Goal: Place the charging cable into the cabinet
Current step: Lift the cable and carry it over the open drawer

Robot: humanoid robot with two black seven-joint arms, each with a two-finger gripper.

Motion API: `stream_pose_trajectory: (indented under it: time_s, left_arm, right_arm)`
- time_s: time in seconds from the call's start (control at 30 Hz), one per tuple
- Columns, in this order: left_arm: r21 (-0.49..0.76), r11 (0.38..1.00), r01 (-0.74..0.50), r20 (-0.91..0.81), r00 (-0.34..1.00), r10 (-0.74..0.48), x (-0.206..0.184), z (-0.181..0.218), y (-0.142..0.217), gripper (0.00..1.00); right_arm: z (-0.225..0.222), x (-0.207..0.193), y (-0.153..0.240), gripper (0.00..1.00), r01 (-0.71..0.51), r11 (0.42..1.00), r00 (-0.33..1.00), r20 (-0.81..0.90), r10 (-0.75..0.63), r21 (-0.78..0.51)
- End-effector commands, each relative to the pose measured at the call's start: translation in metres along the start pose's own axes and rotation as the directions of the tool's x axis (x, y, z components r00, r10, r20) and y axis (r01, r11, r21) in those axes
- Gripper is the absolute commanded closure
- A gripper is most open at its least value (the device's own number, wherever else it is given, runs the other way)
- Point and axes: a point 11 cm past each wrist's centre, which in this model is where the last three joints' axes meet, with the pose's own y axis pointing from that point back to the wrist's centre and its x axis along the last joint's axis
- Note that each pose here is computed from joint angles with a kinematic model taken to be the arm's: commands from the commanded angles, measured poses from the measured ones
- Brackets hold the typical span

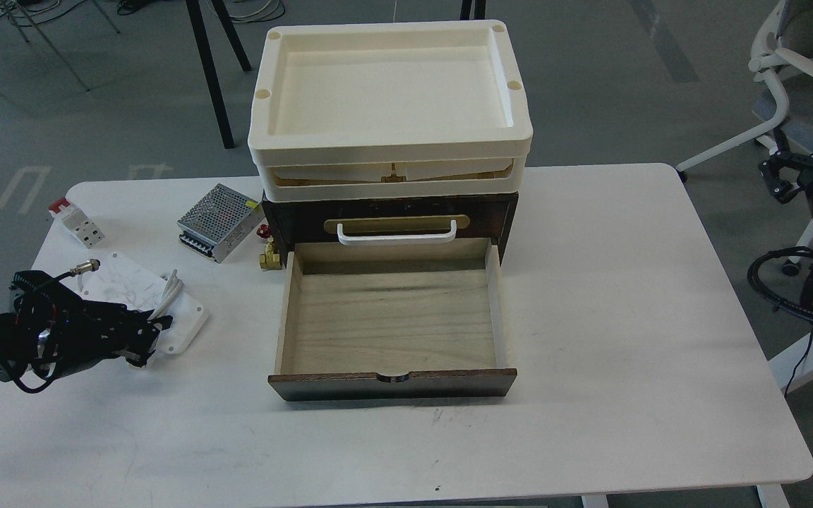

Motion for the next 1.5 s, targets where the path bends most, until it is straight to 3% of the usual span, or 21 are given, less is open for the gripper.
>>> stream_pose_trajectory:
  time_s: [0.0,0.07,0.2,0.4,0.53,0.73,0.87,0.93,1.23,1.47]
  left_arm:
    - [-0.012,1.0,-0.026,0.004,1.0,0.026,0.008,0.003,-0.002,1.0]
    - [-0.031,0.998,-0.056,0.008,0.998,0.056,0.017,0.007,0.002,1.0]
    - [-0.046,0.995,-0.093,0.034,0.995,0.095,0.038,-0.001,0.048,1.0]
    - [-0.181,0.961,-0.209,0.087,0.97,0.227,0.099,0.048,0.136,1.0]
    - [-0.254,0.909,-0.331,0.01,0.939,0.345,0.122,0.085,0.161,1.0]
    - [-0.389,0.804,-0.45,-0.148,0.892,0.428,0.137,0.133,0.119,1.0]
    - [-0.508,0.693,-0.511,-0.319,0.859,0.4,0.147,0.19,0.083,1.0]
    - [-0.531,0.671,-0.518,-0.39,0.852,0.349,0.151,0.206,0.071,1.0]
    - [-0.506,0.711,-0.488,-0.476,0.845,0.242,0.131,0.212,0.019,1.0]
    - [-0.477,0.747,-0.463,-0.481,0.849,0.219,0.119,0.209,-0.011,0.89]
  right_arm:
    - [0.0,0.001,0.001,0.0,-0.003,1.0,1.0,-0.001,0.003,0.0]
    - [0.0,0.002,0.001,0.0,-0.004,1.0,1.0,-0.001,0.004,0.0]
    - [0.0,0.003,0.002,0.0,-0.008,1.0,1.0,-0.003,0.008,-0.001]
    - [-0.001,0.004,0.002,0.0,-0.009,1.0,1.0,-0.003,0.009,0.002]
    - [0.001,0.004,0.002,0.0,-0.011,1.0,1.0,-0.004,0.011,-0.002]
    - [0.002,0.008,0.003,0.0,-0.023,1.0,1.0,-0.011,0.023,-0.003]
    - [0.002,0.006,0.002,0.0,-0.018,1.0,1.0,-0.01,0.018,-0.002]
    - [0.001,0.005,0.001,0.0,-0.017,1.0,1.0,-0.01,0.017,-0.001]
    - [0.002,0.007,0.003,0.0,-0.022,1.0,1.0,-0.012,0.022,-0.003]
    - [0.004,0.006,0.002,0.0,-0.02,1.0,1.0,-0.007,0.02,-0.004]
